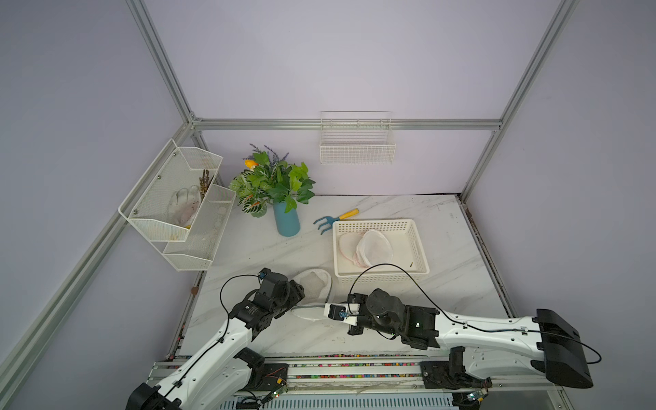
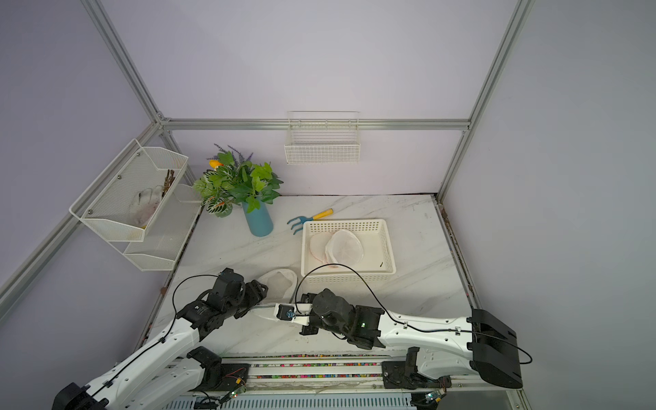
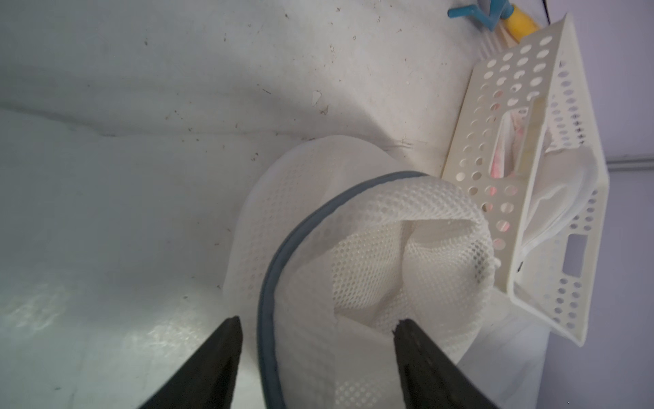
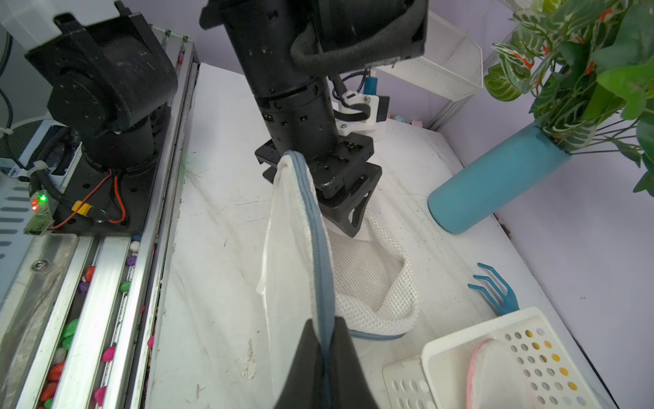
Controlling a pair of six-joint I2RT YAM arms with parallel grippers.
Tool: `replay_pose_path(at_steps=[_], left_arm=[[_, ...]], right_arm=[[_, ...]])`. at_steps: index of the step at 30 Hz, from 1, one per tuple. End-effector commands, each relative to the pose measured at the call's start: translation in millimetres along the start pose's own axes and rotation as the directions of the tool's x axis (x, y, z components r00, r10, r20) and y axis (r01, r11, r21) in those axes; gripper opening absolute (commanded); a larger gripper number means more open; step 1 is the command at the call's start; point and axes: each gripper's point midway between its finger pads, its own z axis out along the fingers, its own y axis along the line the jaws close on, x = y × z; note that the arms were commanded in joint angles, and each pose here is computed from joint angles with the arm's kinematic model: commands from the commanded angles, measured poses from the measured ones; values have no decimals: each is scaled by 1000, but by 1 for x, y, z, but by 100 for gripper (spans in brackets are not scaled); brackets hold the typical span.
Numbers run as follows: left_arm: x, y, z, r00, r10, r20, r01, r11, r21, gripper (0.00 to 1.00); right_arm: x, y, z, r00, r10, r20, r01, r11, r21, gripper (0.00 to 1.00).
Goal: Turn the laundry bag inside out
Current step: Turn over the laundry bag.
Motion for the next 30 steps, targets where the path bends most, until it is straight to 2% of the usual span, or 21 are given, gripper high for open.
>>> replay_pose_path(at_steps=[1, 2, 4, 6, 10, 13, 15, 16, 18, 20, 22, 24, 28, 30], left_arm=[[-13, -30, 1, 999, 28, 45, -33, 992, 125, 57], [-14, -32, 2, 998, 38, 52, -44, 990, 133, 53], [-18, -39, 3, 996, 63, 70, -74, 984, 160, 44], [-21, -45, 2, 993, 80, 87, -95, 979, 183, 36], [-28, -59, -4, 982, 127, 137, -157, 957, 242, 17], [-35, -69, -13, 969, 158, 188, -207, 937, 280, 7], [-39, -77, -20, 957, 177, 231, -245, 918, 311, 1], [-42, -83, -26, 948, 183, 260, -266, 904, 335, 0], [-46, -90, -33, 935, 188, 302, -296, 883, 365, 0], [-51, -99, -42, 919, 185, 348, -324, 857, 400, 0], [-54, -108, -50, 907, 178, 381, -346, 831, 436, 0], [-55, -118, -59, 901, 173, 397, -364, 800, 477, 0], [-50, -136, -71, 907, 170, 386, -376, 742, 555, 0], [-46, -144, -76, 913, 179, 368, -378, 715, 589, 0]], right_arm=[[-9, 2, -3, 999, -17, 32, 17, 1000, -3, 13], [-9, 3, -3, 999, -19, 30, 19, 1000, -9, 18], [-11, 5, -5, 999, -12, 31, 13, 1000, -21, 35], [-17, 5, -7, 999, 10, 31, -9, 999, -35, 45], [-43, -4, -18, 993, 104, 58, -101, 994, -50, 57], [-65, -13, -34, 972, 207, 112, -203, 978, -53, 62], [-73, -14, -46, 955, 263, 134, -255, 964, -78, 64], [-80, -17, -53, 942, 299, 152, -288, 954, -87, 73], [-90, -25, -64, 909, 373, 187, -364, 928, -81, 75], [-91, -49, -73, 857, 465, 222, -479, 877, 13, 85], [-76, -82, -81, 780, 575, 246, -619, 765, 178, 93], [-54, -103, -84, 716, 657, 235, -697, 651, 302, 98], [-20, -119, -69, 547, 819, 173, -812, 468, 349, 100], [-11, -122, -55, 504, 853, 135, -836, 444, 322, 100]])
